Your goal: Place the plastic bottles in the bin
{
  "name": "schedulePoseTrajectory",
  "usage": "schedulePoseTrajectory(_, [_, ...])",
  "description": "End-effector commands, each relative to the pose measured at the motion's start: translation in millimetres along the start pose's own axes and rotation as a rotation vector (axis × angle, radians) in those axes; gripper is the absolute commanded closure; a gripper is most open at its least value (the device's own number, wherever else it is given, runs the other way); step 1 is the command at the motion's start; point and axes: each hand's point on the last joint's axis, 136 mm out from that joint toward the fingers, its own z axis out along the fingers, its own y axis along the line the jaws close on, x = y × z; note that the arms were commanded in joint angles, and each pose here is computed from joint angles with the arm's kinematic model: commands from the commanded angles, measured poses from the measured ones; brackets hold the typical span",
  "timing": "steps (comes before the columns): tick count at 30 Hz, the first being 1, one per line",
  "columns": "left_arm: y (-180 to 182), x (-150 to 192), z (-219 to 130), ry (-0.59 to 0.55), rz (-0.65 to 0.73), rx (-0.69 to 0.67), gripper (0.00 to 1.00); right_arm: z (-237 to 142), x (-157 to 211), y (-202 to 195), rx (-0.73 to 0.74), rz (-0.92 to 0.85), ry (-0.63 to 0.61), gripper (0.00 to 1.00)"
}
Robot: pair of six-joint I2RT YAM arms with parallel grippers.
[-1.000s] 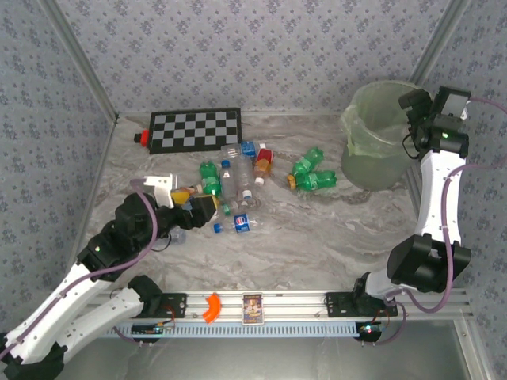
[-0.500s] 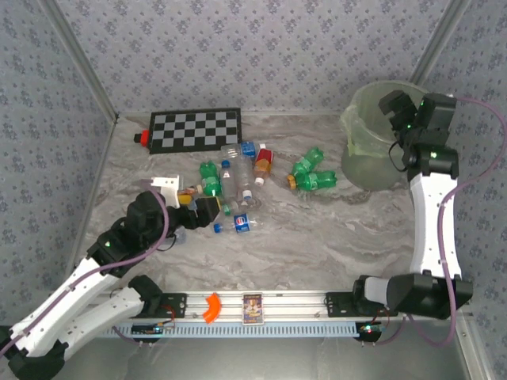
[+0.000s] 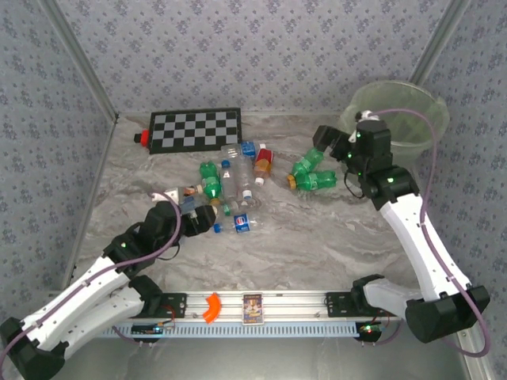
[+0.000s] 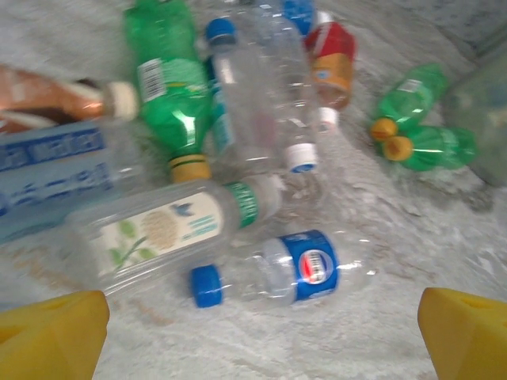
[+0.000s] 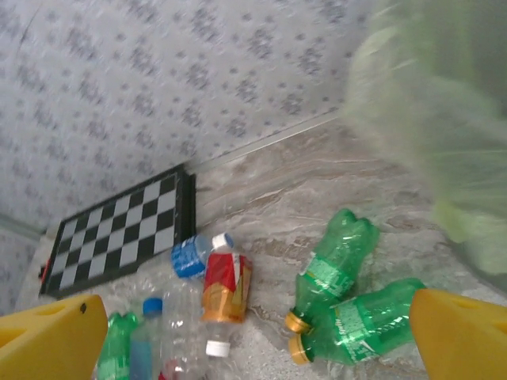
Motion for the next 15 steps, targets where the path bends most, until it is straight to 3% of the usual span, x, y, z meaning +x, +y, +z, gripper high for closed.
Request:
schedulePoseTrajectory(1, [54,-3,-13,-0.081,-0.139,-0.236,0.00,11,20,15,-0.071,-0.121,0.017,0.00])
schedulePoseTrajectory(6, [84,-1,-23,-0.120,-0.239,-0.330,0.00,21,52,27,-0.141,-0.182,0.094,0.00])
schedulePoseTrajectory(15, [133,16,-23,-0.099,-0.497,-0.515,0.05,24,101,35,-0.248,-0.286,0.096,0.00])
